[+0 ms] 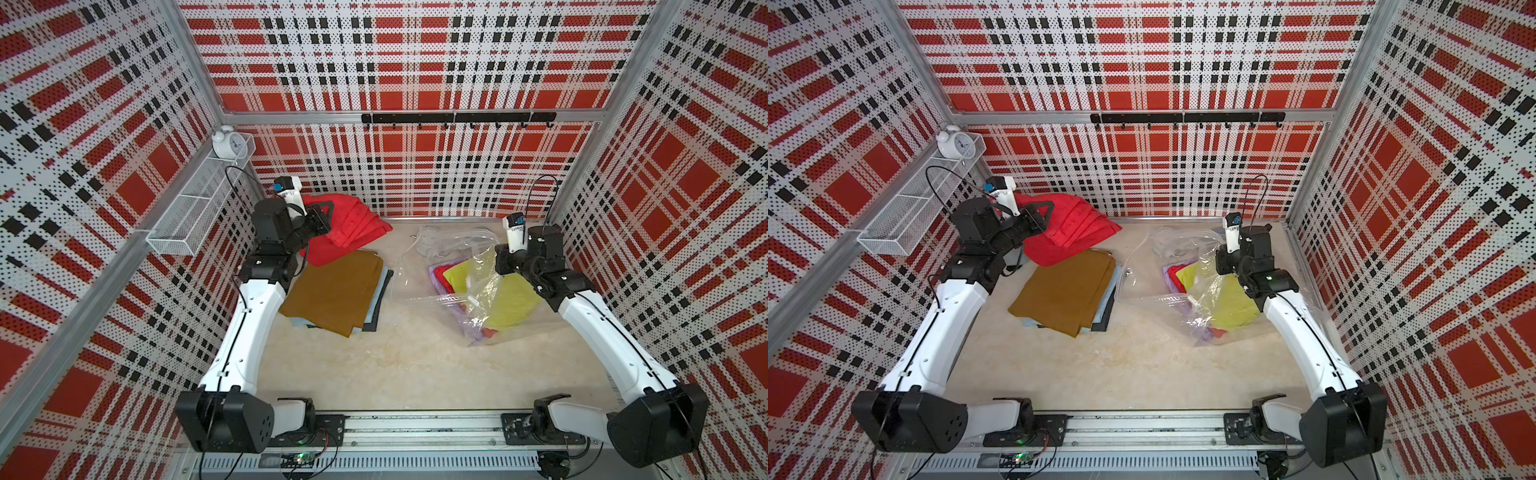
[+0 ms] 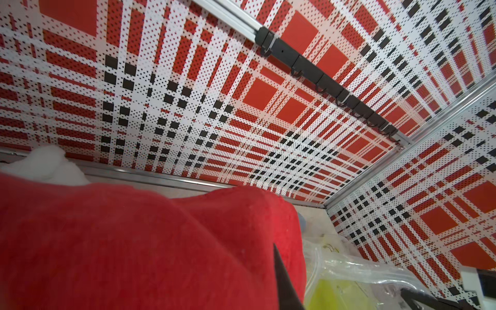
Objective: Take the trousers out of the vacuum bag
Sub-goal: Place the trousers at the center of the board.
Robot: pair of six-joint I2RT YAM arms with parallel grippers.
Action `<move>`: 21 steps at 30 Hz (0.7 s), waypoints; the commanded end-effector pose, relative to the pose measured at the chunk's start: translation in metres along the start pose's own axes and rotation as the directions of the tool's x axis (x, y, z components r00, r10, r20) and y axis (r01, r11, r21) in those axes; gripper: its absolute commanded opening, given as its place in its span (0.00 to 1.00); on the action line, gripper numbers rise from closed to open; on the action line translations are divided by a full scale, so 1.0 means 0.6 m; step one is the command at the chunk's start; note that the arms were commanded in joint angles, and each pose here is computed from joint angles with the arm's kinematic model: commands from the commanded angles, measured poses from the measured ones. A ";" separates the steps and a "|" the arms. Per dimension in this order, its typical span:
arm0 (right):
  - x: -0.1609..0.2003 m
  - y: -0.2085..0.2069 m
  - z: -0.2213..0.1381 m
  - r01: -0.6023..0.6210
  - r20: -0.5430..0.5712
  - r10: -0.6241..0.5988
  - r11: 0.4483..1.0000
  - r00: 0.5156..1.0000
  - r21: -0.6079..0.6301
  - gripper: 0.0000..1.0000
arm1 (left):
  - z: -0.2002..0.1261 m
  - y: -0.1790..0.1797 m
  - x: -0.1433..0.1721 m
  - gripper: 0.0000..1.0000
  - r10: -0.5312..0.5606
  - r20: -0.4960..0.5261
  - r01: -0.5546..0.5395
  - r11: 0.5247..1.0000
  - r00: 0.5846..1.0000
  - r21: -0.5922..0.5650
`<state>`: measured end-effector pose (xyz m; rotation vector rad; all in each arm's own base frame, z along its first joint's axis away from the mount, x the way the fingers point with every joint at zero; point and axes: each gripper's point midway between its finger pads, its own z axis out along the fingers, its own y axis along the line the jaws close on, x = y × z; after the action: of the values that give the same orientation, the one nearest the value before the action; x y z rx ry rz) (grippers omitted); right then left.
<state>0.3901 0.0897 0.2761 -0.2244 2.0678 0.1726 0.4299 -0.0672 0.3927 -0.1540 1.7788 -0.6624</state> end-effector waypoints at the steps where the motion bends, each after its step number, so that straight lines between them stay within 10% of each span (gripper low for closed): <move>1: -0.007 -0.011 0.005 -0.015 0.015 0.014 1.000 1.000 0.020 0.00 | -0.002 -0.020 -0.051 0.00 0.085 0.120 -0.091 0.995 0.989 0.049; 21: -0.003 -0.021 0.011 -0.012 -0.012 0.013 0.999 1.000 0.038 0.00 | 0.104 0.053 -0.052 0.00 0.163 0.003 -0.163 0.982 0.987 0.099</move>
<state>0.3935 0.0849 0.2668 -0.2135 2.0969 0.1608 0.5016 -0.0480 0.3291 -0.0725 1.9141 -0.6496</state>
